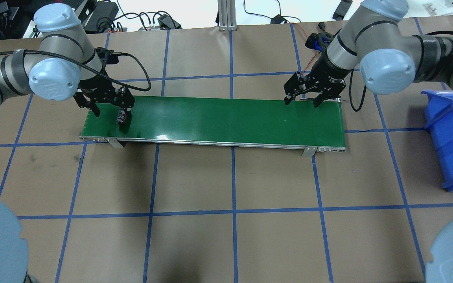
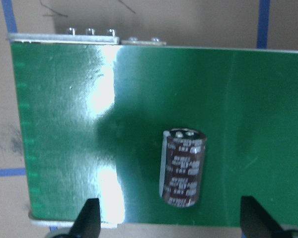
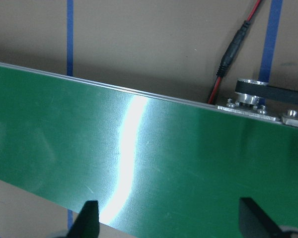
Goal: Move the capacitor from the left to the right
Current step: 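Set the capacitor on the belt with the left gripper while the right gripper approaches, then raise the left gripper away while the right gripper follows the capacitor riding the belt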
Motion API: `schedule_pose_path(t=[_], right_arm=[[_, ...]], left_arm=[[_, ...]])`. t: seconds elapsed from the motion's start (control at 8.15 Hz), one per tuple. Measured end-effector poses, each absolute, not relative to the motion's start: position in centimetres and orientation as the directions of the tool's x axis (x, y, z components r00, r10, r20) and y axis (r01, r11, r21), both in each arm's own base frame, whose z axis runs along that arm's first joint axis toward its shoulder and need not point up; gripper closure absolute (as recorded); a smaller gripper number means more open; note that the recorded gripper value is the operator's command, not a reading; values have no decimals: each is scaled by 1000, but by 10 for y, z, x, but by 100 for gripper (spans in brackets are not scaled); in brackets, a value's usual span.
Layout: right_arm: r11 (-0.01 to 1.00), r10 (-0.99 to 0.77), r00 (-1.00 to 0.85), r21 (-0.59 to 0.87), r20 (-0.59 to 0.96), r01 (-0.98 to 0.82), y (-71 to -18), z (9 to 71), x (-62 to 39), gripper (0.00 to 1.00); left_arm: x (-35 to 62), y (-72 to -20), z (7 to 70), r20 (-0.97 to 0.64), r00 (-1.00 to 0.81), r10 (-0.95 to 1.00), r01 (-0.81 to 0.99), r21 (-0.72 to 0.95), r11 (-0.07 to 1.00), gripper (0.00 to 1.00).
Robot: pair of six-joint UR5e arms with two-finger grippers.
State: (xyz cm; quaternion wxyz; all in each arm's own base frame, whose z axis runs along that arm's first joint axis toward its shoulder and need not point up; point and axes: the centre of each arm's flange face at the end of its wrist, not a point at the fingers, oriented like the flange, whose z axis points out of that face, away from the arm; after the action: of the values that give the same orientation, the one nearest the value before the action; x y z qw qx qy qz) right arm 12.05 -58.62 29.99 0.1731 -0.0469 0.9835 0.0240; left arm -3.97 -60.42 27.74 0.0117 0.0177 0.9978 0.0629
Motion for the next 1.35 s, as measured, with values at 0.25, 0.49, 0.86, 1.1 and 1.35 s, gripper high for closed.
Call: schedule_pose_path(t=[0.25,0.49,0.86,1.1,1.35], right_arm=[[995,-35,-939,78,-342,-65,-583,282,120,0],[993,-2,-945,113,-326,-41,-582,269,119,0],[990,40,-951,141,-305,-4,-583,257,117,0],[988,62,-952,152,-299,16,-584,253,117,0],[989,65,-953,149,-295,21,-585,252,118,0]], left_arm=[[-54,-589,313,-40,-999,30,23,167,986,0],[-61,-581,364,-92,-996,8,-8,176,984,0],[-116,-559,429,-89,-993,-71,-82,126,989,0],[-140,-542,457,-69,-994,-80,-85,83,993,0],[-148,-526,480,-62,-995,-72,-75,42,996,0]])
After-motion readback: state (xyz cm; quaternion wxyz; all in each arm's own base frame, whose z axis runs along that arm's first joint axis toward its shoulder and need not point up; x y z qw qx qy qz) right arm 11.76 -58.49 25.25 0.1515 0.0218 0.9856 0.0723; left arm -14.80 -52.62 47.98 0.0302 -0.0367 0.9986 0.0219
